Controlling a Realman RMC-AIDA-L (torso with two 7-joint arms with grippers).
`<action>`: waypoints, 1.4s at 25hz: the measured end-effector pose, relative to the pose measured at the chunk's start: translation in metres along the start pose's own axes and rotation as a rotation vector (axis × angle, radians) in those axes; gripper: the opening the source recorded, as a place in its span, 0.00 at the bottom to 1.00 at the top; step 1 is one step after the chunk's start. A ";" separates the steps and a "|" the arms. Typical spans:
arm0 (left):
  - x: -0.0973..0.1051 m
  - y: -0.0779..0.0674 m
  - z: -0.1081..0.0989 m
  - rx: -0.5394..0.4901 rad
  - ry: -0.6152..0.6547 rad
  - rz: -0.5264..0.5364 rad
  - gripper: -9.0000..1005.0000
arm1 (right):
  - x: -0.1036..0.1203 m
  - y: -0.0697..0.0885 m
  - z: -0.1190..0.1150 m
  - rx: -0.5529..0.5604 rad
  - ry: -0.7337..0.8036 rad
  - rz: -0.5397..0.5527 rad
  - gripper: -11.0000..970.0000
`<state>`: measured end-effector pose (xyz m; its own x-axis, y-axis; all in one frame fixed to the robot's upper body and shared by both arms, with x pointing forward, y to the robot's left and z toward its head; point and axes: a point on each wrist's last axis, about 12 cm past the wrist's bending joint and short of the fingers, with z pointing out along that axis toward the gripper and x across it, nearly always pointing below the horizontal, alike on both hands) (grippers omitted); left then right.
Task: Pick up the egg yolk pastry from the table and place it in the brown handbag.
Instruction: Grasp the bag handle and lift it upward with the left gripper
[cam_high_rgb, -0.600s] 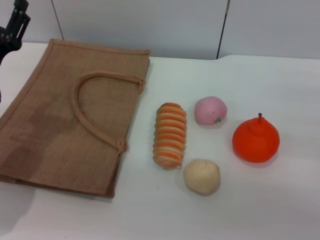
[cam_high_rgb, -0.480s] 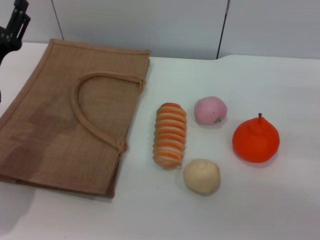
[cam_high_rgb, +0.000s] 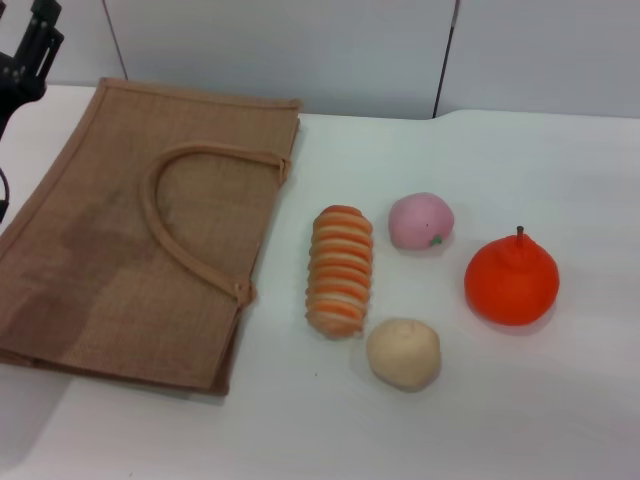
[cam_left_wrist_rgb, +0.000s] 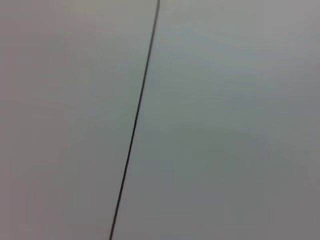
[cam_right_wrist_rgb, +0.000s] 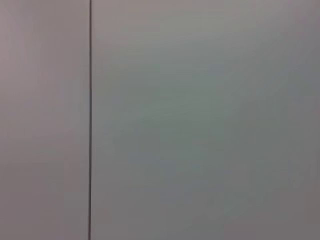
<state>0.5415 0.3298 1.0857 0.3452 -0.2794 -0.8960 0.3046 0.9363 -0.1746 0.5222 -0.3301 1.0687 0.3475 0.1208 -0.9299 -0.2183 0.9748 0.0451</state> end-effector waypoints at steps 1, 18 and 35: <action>-0.001 0.001 0.000 0.003 0.001 -0.031 0.70 | 0.000 0.000 0.000 0.000 0.000 0.000 0.90; -0.032 0.040 0.037 0.167 0.347 -0.647 0.68 | 0.000 0.000 0.001 -0.002 -0.001 0.003 0.90; -0.043 0.050 0.084 0.032 1.003 -0.591 0.67 | 0.000 0.000 0.001 -0.001 0.000 0.001 0.90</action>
<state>0.6167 0.3705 1.1495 -0.7111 -0.3638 -0.6017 0.2104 0.7065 -0.6758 0.5232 -0.3301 1.0692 0.3469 0.1220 -0.9299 -0.2200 0.9744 0.0458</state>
